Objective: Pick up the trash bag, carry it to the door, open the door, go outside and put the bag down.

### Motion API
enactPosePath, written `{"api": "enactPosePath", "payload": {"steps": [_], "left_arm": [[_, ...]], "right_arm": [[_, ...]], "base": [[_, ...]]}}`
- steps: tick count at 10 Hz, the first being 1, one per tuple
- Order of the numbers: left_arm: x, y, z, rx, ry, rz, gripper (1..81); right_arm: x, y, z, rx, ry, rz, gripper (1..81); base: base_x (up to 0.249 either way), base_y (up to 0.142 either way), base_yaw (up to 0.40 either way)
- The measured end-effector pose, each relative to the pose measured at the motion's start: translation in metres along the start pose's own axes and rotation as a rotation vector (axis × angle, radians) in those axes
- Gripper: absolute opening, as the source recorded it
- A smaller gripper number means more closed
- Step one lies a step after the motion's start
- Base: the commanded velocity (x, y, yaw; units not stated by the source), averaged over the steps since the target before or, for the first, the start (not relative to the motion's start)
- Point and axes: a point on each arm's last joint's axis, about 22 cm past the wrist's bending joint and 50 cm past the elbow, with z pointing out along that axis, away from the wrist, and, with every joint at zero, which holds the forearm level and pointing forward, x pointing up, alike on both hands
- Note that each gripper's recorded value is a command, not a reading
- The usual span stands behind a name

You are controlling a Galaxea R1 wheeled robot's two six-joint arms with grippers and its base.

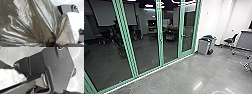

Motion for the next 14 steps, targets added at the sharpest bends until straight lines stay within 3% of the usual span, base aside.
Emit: {"api": "enactPosePath", "payload": {"steps": [14], "left_arm": [[0.0026, 0.0021, 0.0004, -0.003, 0.002, 0.001, 1.0]], "right_arm": [[0.0027, 0.0014, -0.0004, -0.002, 0.002, -0.001, 81.1]], "base": [[0.154, -0.067, 0.000]]}}
